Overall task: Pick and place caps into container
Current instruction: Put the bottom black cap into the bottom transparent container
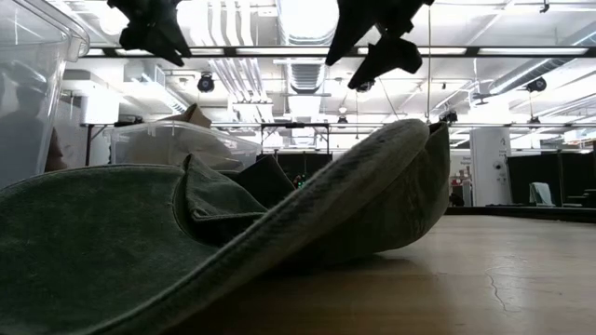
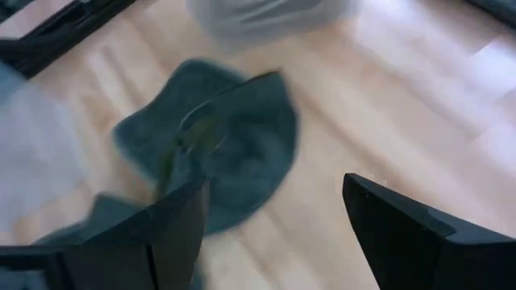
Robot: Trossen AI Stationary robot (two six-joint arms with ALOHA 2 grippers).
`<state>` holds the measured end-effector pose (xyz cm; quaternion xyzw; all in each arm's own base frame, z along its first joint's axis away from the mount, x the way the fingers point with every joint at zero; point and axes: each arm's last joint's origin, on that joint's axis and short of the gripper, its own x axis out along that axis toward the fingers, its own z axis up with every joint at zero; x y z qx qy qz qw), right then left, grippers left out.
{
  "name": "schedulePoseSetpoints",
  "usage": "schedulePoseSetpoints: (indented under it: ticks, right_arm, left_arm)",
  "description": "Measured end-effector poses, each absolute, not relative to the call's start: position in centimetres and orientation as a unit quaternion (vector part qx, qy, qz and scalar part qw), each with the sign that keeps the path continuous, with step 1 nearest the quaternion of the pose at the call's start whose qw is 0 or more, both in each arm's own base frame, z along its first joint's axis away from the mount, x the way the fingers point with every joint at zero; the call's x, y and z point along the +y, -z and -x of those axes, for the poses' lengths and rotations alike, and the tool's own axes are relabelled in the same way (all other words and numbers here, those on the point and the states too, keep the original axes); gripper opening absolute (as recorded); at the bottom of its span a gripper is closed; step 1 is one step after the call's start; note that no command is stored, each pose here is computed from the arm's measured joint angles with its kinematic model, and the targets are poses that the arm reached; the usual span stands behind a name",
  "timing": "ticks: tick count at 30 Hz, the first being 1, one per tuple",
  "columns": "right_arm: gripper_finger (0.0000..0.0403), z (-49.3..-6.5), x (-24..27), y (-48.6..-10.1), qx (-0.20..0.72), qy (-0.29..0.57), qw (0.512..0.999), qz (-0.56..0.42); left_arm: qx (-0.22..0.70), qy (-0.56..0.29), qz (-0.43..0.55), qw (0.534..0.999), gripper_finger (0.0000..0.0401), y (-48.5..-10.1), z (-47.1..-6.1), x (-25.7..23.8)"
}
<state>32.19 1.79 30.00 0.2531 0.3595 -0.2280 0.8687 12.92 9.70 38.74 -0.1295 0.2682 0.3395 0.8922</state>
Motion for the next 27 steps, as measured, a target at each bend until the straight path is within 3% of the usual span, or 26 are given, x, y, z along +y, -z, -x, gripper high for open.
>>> schedulePoseSetpoints:
  ticks: [12, 27]
  right_arm:
    - [0.0277, -31.0, 7.0, -29.3, 0.399, 0.194, 0.812, -0.379]
    - [0.0274, -29.6, 14.8, -27.8, 0.401, 0.198, 0.756, -0.478]
  left_arm:
    - [0.19, -0.258, 0.108, 0.941, 0.0181, -37.5, -13.4, 8.8]
    - [0.143, -0.232, 0.1, 0.957, 0.0181, -36.7, -12.7, 7.9]
